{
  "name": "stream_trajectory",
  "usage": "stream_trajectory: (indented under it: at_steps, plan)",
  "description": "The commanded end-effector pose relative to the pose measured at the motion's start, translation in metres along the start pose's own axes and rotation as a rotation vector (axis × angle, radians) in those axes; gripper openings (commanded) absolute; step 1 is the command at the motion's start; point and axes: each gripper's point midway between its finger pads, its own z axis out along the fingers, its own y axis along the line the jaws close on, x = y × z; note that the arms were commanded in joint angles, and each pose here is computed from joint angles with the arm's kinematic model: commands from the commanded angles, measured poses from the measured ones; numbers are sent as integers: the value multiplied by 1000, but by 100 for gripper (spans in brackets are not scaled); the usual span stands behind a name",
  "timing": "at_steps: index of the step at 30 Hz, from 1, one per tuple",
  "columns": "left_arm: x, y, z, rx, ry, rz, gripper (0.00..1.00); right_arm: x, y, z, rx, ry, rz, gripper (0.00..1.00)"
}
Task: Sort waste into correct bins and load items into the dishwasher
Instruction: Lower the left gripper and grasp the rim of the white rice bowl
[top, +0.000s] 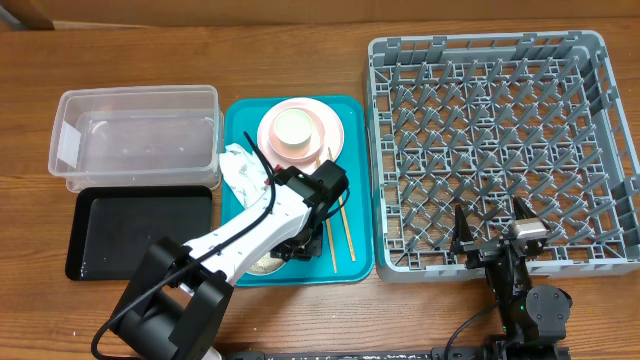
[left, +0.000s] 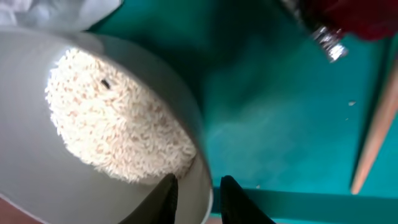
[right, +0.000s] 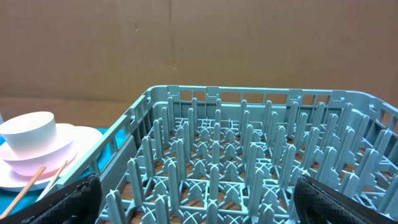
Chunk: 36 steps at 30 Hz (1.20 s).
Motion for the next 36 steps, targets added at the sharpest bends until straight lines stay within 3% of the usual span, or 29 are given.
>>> stream_trajectory:
  at_steps: [1,8,13,36]
  plan:
    - [-7,0,-4,-10,-40,-2,25,2,-1,0,2,-3,-4,100]
    - [-11,5,-4,-42,-63,-3,20,2,-1,0,2,-3,-4,100]
    - [-14,3,-5,-33,-75,-5,4,2,-1,0,2,-3,-4,100]
    - [-15,1,-9,-13,-109,-10,9,2,-1,0,2,-3,-4,100]
